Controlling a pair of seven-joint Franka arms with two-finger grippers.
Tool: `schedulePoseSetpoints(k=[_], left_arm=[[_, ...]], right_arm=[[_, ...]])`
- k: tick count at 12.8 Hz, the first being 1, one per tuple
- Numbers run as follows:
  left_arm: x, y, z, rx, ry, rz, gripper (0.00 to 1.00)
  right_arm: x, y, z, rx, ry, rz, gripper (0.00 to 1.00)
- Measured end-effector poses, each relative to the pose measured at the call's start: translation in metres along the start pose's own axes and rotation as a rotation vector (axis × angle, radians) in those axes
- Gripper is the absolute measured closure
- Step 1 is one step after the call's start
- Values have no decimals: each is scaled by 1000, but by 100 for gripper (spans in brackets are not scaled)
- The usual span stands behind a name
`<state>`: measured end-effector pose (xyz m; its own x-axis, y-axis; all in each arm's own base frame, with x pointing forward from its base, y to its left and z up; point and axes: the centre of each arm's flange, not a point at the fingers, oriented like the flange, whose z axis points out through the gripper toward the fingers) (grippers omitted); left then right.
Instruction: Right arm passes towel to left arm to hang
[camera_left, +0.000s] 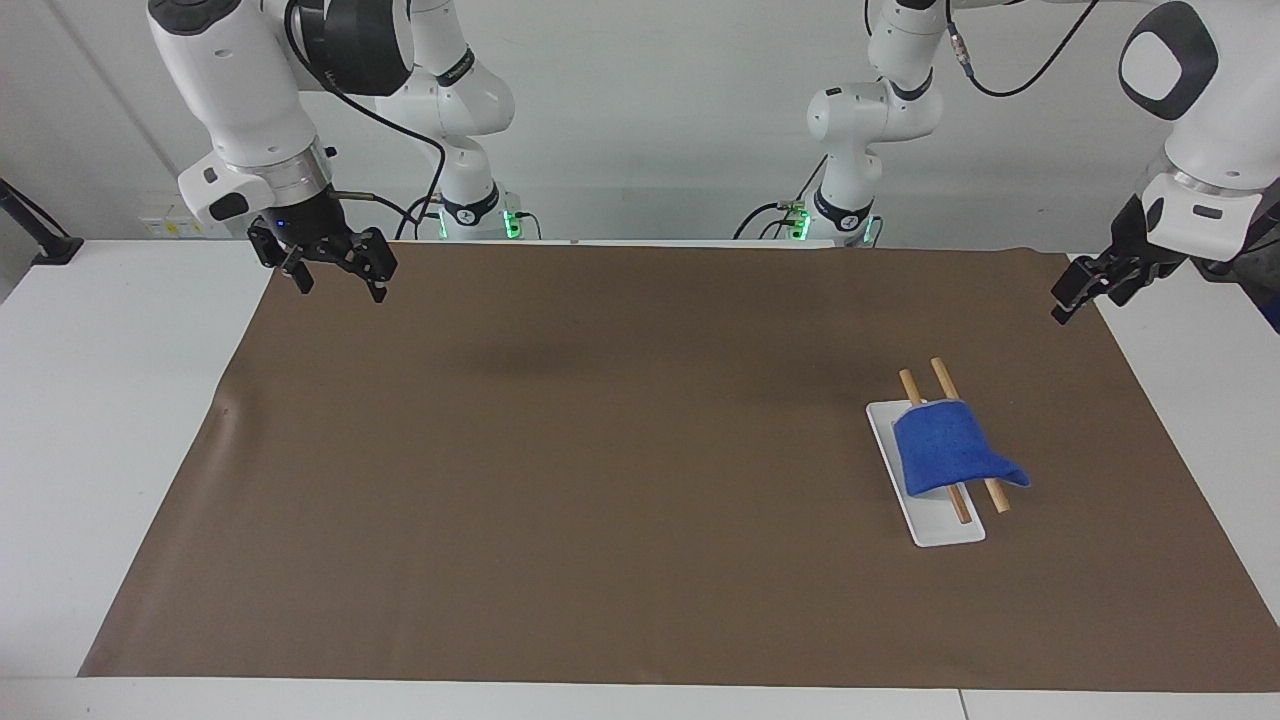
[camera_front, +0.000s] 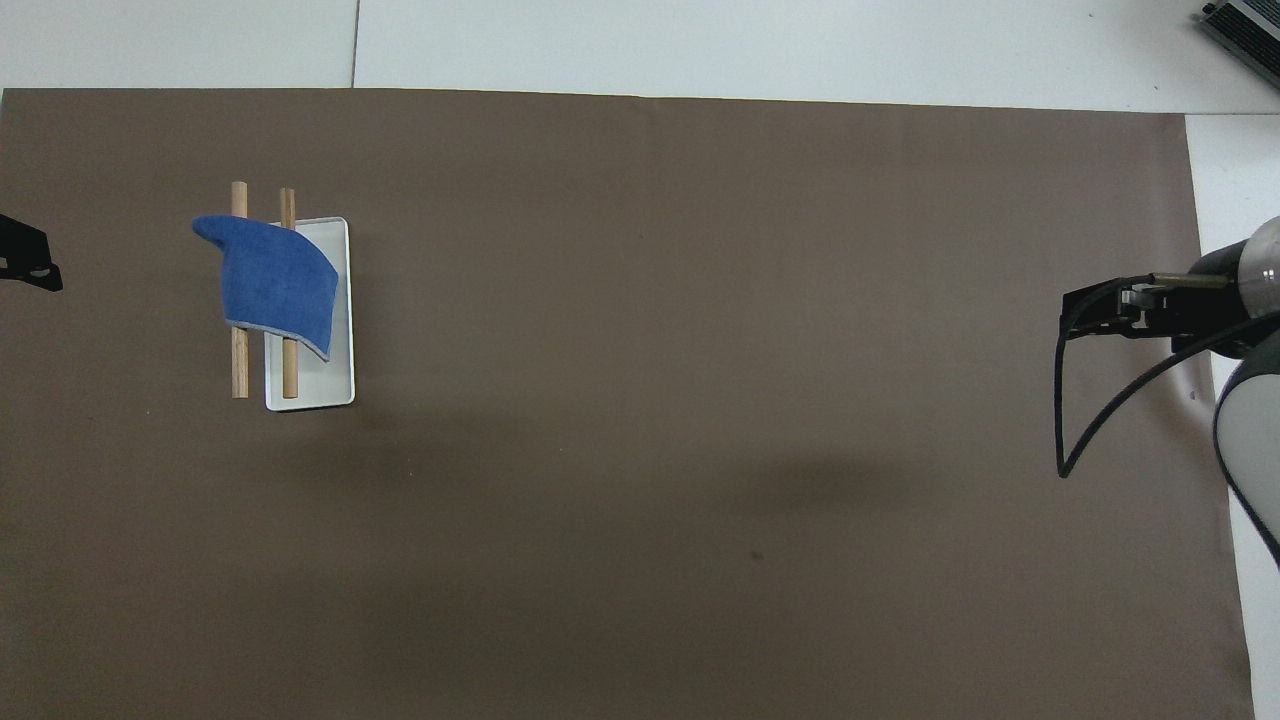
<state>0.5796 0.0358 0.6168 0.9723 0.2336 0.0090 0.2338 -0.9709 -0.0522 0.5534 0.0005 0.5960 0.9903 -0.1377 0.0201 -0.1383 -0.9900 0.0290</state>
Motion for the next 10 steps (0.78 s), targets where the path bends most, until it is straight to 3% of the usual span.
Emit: schedulePoseSetpoints(k=[1, 5, 10], left_arm=[[-3, 5, 1, 0, -5, 11, 0], [-12, 37, 2, 1, -10, 68, 0], [-16, 40, 6, 3, -20, 77, 0]], right_arm=[[0, 0, 0, 0, 0, 0, 0], [0, 0, 0, 0, 0, 0, 0], [0, 0, 0, 0, 0, 0, 0]])
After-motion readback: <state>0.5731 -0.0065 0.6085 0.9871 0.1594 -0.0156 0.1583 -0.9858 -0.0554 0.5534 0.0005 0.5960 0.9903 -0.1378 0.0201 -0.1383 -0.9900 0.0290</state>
